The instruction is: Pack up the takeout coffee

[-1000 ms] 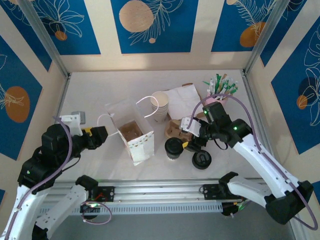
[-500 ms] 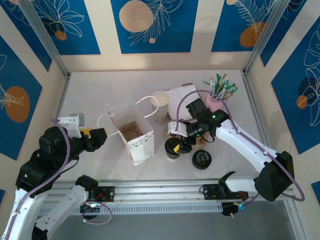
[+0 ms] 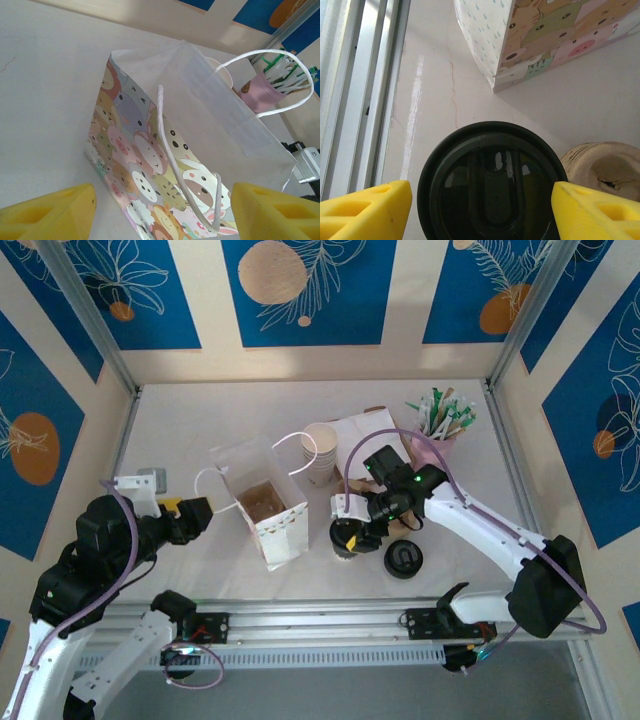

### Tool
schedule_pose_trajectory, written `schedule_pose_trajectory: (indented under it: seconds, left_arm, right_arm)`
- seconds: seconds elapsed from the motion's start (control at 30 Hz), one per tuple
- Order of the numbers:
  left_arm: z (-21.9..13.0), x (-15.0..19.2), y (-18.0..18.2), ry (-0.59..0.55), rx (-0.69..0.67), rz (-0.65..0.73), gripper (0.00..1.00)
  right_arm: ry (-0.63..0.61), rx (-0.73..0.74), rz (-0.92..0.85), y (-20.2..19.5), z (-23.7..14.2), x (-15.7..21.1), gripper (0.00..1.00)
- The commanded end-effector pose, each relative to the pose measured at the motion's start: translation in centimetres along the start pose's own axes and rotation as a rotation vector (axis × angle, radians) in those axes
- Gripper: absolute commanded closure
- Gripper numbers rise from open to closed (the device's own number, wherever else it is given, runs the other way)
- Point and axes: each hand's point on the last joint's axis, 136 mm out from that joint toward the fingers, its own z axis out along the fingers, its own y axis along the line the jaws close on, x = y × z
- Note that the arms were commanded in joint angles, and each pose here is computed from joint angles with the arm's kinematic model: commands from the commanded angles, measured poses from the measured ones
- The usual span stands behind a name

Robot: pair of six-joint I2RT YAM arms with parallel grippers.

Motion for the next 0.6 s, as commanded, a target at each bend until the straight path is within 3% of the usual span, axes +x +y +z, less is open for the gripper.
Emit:
schedule_pose_trajectory:
  seconds: [0.0,0.33,0.57]
  left_arm:
    - [-0.4,-0.1,0.4,-0.015,-0.019,0.013,0.28]
    - [-0.6,-0.3,0.4,-0.020,-0.022,0.009,0.28]
    - [-0.6,-0.2,0.5,-0.020,-0.023,0.003,0.28]
  right_arm:
    - [0.008,-0.007,-0.006,0.0,0.4,0.1,0.24]
    - [0.024,0.025,-0.011,-1.0,0.6,0.5,0.18]
    - [0.034,0.012,-0.004,-1.1,1.2,0.8,0.19]
